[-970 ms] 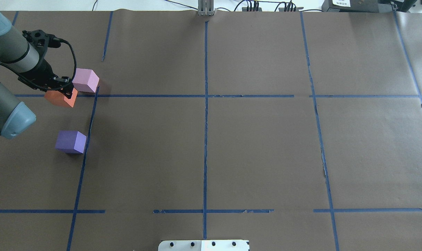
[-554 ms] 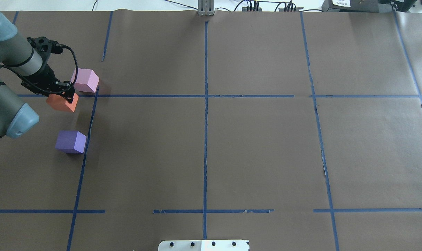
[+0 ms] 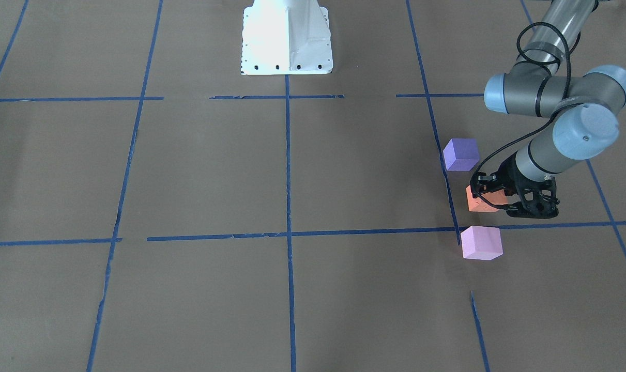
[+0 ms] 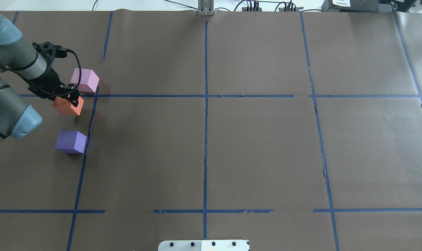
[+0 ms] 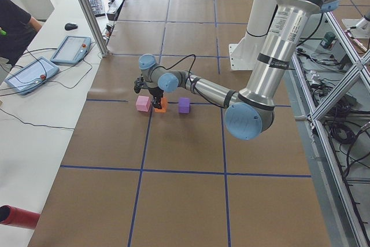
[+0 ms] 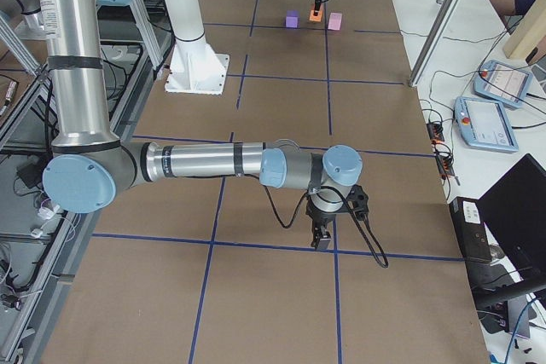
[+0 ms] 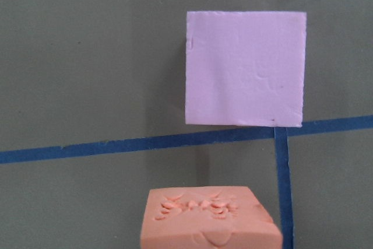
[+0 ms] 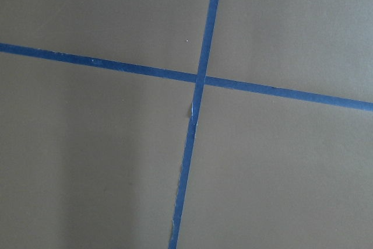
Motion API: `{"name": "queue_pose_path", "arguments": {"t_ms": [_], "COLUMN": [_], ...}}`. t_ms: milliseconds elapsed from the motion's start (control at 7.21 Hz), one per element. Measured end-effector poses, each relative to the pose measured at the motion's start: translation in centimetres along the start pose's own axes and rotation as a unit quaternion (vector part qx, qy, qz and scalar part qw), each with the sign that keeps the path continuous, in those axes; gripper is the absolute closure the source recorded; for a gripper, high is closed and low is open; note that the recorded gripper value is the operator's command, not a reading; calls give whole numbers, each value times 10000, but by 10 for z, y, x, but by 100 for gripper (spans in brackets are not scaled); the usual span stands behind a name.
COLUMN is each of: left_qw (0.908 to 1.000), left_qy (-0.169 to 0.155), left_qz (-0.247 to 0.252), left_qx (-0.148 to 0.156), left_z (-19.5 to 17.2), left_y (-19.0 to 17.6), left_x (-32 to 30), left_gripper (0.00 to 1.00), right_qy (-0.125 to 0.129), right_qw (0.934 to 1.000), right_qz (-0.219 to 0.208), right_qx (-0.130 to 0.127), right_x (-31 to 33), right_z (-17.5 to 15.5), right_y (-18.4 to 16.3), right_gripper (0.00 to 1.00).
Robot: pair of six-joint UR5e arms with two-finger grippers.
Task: Arrange blocks in a line
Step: 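Lower the orange cube between the pink and purple cubes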
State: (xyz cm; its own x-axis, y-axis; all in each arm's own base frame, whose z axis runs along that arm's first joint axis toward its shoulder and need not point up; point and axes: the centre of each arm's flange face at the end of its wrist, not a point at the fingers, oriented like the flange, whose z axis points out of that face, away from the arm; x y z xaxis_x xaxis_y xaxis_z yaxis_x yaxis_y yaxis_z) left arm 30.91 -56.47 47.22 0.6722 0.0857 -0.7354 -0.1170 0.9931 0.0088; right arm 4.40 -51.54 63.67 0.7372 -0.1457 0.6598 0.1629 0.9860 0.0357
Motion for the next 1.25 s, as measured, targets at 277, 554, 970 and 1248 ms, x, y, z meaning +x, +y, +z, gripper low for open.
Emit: {"name": "queue_pose_path", "arguments": {"t_ms": [277, 554, 970, 1248], "left_qw": [9999, 9998, 9995, 9994], "left_qy": [98, 116, 185, 211], "left_qz": [18, 35, 46, 57], "left_qx": [-137, -180, -245, -259], "left_z": [13, 18, 23, 23], "left_y": [5, 7, 8, 8], "left_x": [7, 9, 10, 10], "left_gripper": [91, 80, 72, 72], "right_qy": [0, 0, 0, 0], "right_qw": [10000, 10000, 10000, 10000], "right_qz": [0, 0, 0, 0], "right_qx": [0, 0, 0, 0], "right_x": [0, 0, 0, 0], "right_z": [0, 0, 0, 0], "right_y": [0, 0, 0, 0], "right_gripper": [0, 0, 0, 0]}}
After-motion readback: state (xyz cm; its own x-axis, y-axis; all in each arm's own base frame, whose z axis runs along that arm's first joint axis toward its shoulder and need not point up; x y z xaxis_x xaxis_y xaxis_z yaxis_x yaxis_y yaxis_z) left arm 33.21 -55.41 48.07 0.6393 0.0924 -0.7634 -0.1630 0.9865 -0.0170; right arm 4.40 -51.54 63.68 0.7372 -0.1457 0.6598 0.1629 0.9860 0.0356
